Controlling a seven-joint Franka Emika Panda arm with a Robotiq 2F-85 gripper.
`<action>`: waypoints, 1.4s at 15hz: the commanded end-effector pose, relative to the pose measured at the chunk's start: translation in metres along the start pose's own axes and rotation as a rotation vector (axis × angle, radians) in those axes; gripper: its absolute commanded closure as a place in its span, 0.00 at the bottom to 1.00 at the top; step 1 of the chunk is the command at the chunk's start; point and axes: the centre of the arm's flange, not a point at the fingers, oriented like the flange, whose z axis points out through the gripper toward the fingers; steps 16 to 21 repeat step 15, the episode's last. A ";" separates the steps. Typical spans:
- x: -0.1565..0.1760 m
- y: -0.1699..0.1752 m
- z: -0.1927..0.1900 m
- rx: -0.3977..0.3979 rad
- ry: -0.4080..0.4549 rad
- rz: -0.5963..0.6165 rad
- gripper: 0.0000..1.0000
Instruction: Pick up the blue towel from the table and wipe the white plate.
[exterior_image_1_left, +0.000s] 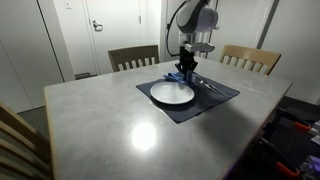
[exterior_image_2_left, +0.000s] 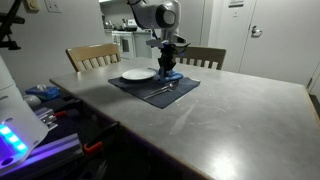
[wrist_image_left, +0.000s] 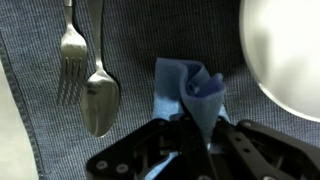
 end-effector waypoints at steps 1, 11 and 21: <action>0.007 -0.008 0.014 -0.026 -0.003 0.008 0.98; -0.053 0.006 -0.039 -0.047 0.010 -0.021 0.10; -0.067 0.009 -0.065 -0.045 0.028 -0.036 0.00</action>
